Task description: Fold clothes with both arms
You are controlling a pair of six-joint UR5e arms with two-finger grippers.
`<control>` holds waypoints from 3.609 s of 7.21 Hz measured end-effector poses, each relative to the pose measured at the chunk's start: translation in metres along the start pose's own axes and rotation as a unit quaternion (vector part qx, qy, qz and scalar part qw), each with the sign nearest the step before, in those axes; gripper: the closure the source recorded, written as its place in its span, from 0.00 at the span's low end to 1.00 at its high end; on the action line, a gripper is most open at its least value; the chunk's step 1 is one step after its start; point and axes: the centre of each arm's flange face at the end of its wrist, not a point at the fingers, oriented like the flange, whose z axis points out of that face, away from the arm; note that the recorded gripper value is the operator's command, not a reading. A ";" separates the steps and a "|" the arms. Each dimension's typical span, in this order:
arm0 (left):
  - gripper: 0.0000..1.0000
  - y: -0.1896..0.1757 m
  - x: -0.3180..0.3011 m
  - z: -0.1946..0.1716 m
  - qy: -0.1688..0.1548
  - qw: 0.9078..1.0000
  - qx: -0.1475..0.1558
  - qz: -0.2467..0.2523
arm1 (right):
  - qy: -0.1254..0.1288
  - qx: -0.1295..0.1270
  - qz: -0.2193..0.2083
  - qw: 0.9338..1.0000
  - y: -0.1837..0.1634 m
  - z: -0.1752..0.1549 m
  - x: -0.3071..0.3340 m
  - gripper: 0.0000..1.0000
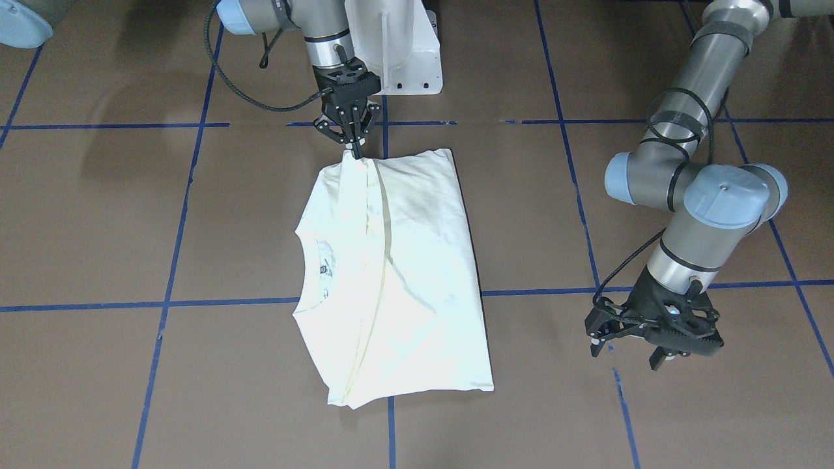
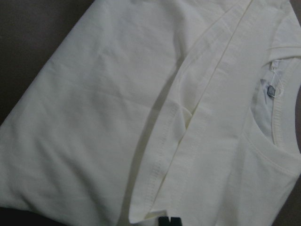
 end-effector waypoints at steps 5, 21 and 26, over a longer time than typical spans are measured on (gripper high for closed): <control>0.00 0.002 0.003 0.000 0.002 1.000 -0.001 -0.009 | 0.024 -0.012 0.156 0.987 0.051 0.007 0.067 0.24; 0.00 0.009 0.007 -0.001 0.006 1.000 -0.002 -0.014 | -0.085 -0.009 0.213 0.973 -0.129 0.118 0.112 0.75; 0.00 0.008 0.009 -0.003 0.008 1.000 0.000 -0.013 | -0.088 -0.007 0.221 0.971 -0.133 0.115 0.111 1.00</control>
